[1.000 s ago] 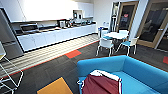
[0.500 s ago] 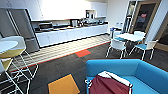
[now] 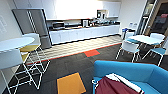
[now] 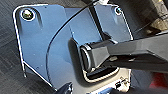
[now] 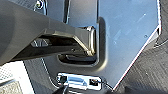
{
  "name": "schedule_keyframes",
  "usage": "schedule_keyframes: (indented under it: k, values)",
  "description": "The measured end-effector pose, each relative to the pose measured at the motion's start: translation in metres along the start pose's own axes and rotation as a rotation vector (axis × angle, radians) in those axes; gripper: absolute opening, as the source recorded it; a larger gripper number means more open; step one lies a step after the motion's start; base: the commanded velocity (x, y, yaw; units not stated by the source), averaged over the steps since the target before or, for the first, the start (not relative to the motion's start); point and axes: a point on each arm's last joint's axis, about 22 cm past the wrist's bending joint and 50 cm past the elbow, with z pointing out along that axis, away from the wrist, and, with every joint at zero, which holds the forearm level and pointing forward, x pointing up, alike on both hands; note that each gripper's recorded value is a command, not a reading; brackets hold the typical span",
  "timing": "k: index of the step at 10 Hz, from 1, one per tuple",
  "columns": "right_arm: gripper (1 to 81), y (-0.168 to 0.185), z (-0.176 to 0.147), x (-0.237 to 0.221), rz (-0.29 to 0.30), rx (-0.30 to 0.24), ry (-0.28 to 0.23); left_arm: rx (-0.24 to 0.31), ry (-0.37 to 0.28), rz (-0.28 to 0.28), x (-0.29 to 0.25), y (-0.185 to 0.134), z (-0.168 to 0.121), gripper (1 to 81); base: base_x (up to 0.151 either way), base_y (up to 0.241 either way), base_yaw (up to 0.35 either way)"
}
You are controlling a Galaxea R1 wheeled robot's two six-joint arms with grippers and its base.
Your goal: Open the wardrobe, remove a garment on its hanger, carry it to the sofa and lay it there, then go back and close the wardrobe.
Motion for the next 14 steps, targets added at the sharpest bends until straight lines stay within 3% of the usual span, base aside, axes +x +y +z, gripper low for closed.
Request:
schedule_keyframes:
  k: [14]
  values:
    - [81.1, 0.001, 0.000, -0.002, -0.005, -0.001, -0.004, -0.015, -0.015, 0.030, -0.007, 0.011, 0.003, 81.1, 0.000, 0.000, 0.299]
